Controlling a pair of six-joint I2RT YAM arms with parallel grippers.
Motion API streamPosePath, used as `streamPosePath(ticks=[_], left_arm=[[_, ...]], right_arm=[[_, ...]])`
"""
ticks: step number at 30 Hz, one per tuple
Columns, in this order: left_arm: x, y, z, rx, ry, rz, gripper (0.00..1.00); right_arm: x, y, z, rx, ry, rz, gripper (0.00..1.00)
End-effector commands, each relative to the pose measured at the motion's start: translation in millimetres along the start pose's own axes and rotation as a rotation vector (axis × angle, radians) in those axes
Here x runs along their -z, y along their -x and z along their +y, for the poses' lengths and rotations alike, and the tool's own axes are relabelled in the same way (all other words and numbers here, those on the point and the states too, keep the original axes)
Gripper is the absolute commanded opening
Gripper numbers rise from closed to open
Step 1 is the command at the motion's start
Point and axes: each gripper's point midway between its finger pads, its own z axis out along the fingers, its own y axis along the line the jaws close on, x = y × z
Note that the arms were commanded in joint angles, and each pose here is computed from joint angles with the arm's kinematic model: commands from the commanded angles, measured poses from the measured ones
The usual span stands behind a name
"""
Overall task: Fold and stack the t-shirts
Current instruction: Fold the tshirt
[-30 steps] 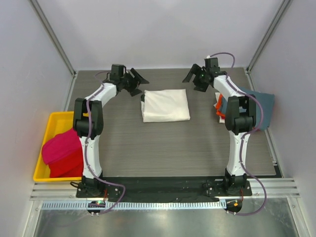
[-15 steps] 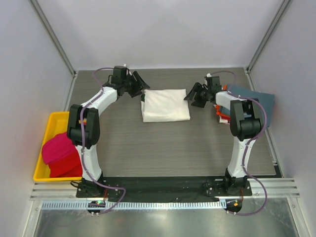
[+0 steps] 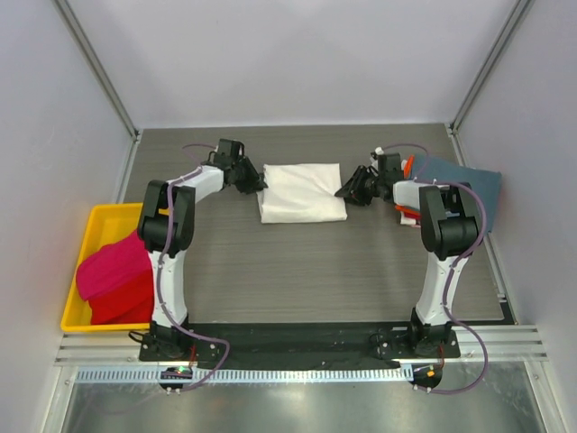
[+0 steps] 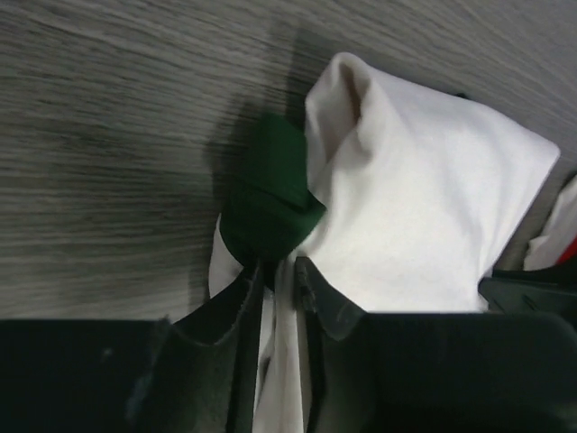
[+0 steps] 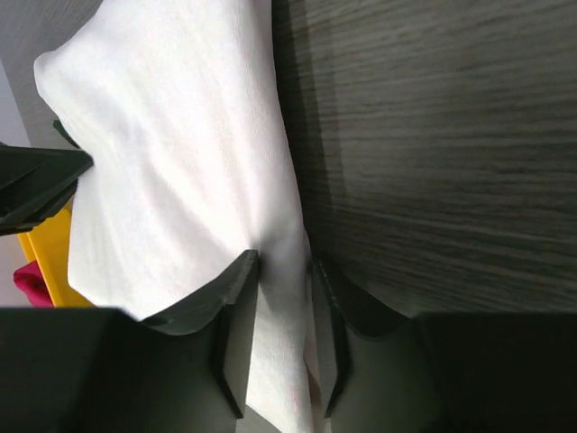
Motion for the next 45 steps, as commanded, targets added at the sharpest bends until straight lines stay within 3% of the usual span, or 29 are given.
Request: streamPosePath(ticks=[1,4,9,14,16,17,18,20,21,29,36,45], left_arm=[[-8,0,9,-0.008,0.025,-0.007,0.2],[-10,-2,18,-0.01,0.043,-0.016,0.0],[0,-17,14,-0.021,-0.003,-0.001,0.0],[27,-48,12,-0.029,-0.019,-0.005,0.0],[42,-63,9,-0.018,-0.046,0.002,0.0],[46,-67,10,-0.018,-0.051,0.001,0.03],[51,-70,8,-0.02,-0.058,0.002,0.1],[62,-70,4,-0.029,-0.071,-0.013,0.32],[64,-70,6,-0.035,-0.055,-0.017,0.36],[80,-42,-8,-0.094,-0.016,-0.088,0.44],[55,-19,-15,-0.128,0.026,-0.092,0.44],[28,-21,-11,-0.114,0.032,-0.042,0.42]], right_arm=[[14,-1,22,0.032,0.061,-0.017,0.34],[22,-6,25,0.035,0.068,-0.013,0.26],[41,-18,29,0.046,0.07,-0.014,0.11],[68,-32,27,0.06,0.024,-0.021,0.1],[80,-40,27,0.056,0.013,-0.021,0.17],[84,-45,26,0.051,0.006,-0.011,0.29],[91,-48,27,0.055,0.003,-0.02,0.46],[97,-54,23,0.057,-0.021,-0.017,0.57],[98,-55,20,0.06,-0.038,-0.02,0.6],[89,-26,19,0.115,-0.094,-0.052,0.57],[59,23,26,0.16,-0.111,-0.101,0.51],[15,34,18,0.153,-0.075,-0.052,0.5]])
